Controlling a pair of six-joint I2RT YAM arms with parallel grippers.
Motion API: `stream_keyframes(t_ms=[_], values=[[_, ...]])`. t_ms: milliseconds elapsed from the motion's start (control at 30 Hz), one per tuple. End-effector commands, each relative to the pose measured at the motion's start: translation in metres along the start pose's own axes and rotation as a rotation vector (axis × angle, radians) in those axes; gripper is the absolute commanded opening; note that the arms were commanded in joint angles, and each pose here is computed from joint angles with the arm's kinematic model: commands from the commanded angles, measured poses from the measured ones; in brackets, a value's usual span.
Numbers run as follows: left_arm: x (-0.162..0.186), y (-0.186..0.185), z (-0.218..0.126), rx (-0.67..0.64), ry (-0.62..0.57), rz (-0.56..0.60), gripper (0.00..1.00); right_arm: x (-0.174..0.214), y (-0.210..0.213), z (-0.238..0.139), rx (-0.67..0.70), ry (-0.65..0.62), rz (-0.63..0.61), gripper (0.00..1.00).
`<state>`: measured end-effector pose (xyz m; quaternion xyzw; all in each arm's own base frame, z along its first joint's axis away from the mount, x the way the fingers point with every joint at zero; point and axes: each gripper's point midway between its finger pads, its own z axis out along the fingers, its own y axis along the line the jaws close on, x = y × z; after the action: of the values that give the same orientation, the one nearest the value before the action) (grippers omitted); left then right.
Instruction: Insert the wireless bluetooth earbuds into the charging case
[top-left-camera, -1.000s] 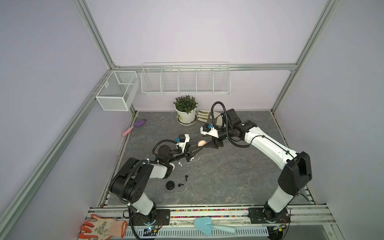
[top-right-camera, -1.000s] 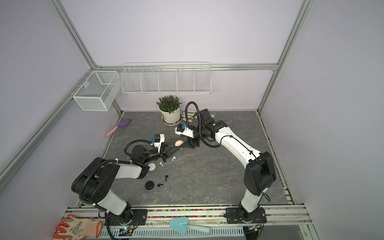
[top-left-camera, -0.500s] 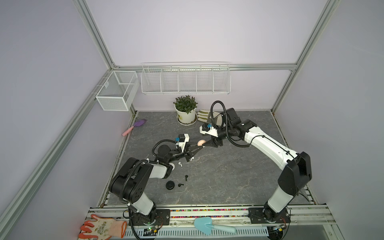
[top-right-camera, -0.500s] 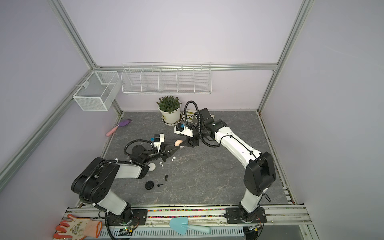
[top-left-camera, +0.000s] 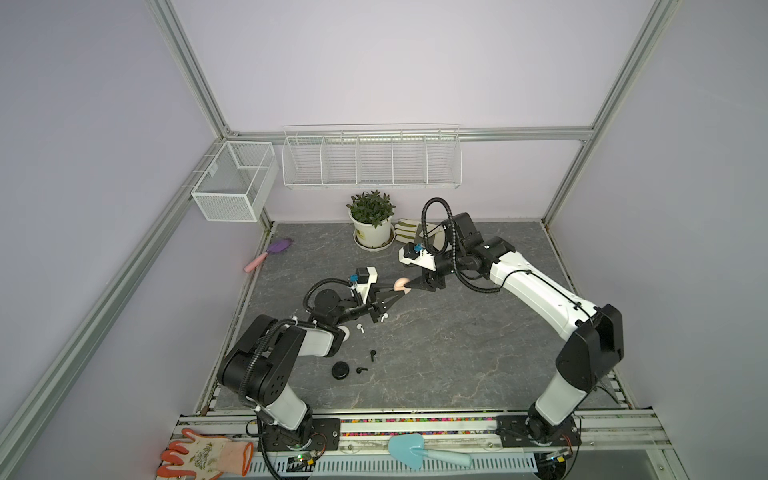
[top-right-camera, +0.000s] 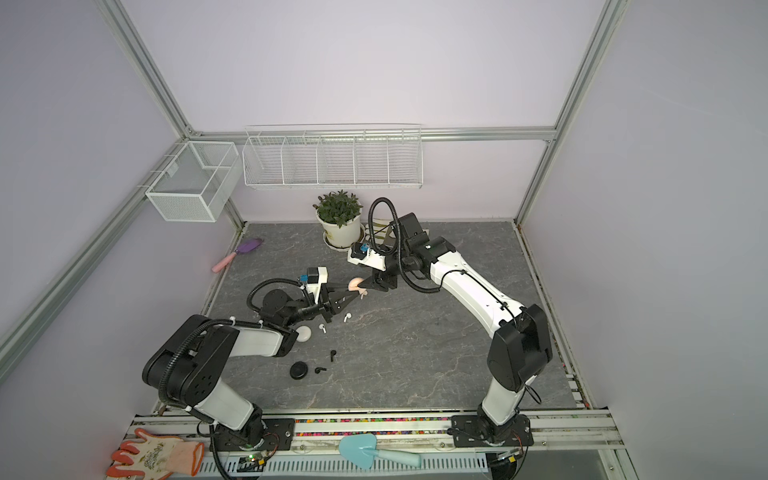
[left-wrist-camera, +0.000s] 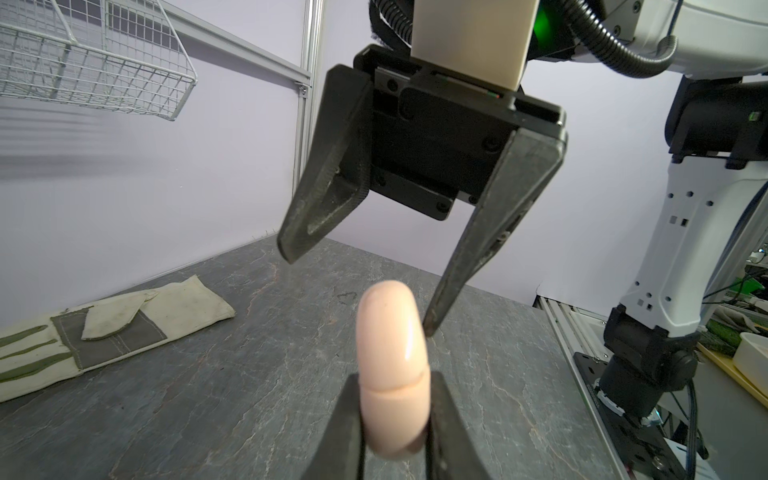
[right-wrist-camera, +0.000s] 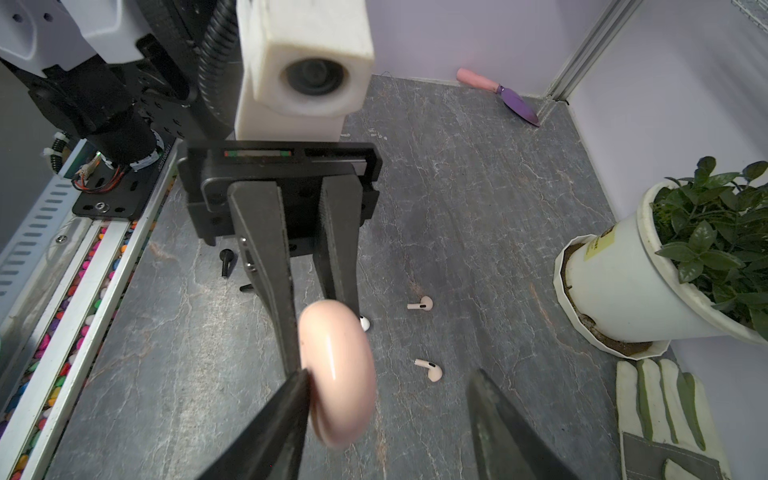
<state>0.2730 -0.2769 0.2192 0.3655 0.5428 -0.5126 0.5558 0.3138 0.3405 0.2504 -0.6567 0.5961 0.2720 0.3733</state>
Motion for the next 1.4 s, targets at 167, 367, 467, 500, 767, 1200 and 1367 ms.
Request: stream_keyframes(t_ms=[167,367,467,500,767,1200,1367], values=[[-0.002,-0.01,-0.003,0.031,-0.008,0.025,0.0,-0.015,-0.012,-0.002,0.036,-0.029,-0.018,0.65],[-0.001,-0.01,-0.004,0.029,-0.007,0.024,0.0,-0.015,-0.013,-0.001,0.035,-0.029,-0.007,0.68],[-0.002,-0.01,-0.004,0.03,-0.008,0.022,0.0,-0.012,-0.015,0.002,0.033,-0.019,0.003,0.69],[-0.002,-0.01,-0.005,0.027,-0.009,0.024,0.0,-0.011,-0.015,0.002,0.029,-0.016,0.008,0.69],[-0.003,-0.009,-0.004,0.026,-0.01,0.023,0.0,-0.021,0.015,-0.009,-0.039,-0.071,-0.074,0.71],[-0.003,-0.009,-0.004,0.032,-0.008,0.015,0.0,0.001,0.005,0.012,0.011,-0.04,-0.102,0.7],[-0.001,-0.009,-0.004,0.033,-0.005,0.013,0.0,-0.003,-0.002,0.008,0.047,-0.046,-0.097,0.69]])
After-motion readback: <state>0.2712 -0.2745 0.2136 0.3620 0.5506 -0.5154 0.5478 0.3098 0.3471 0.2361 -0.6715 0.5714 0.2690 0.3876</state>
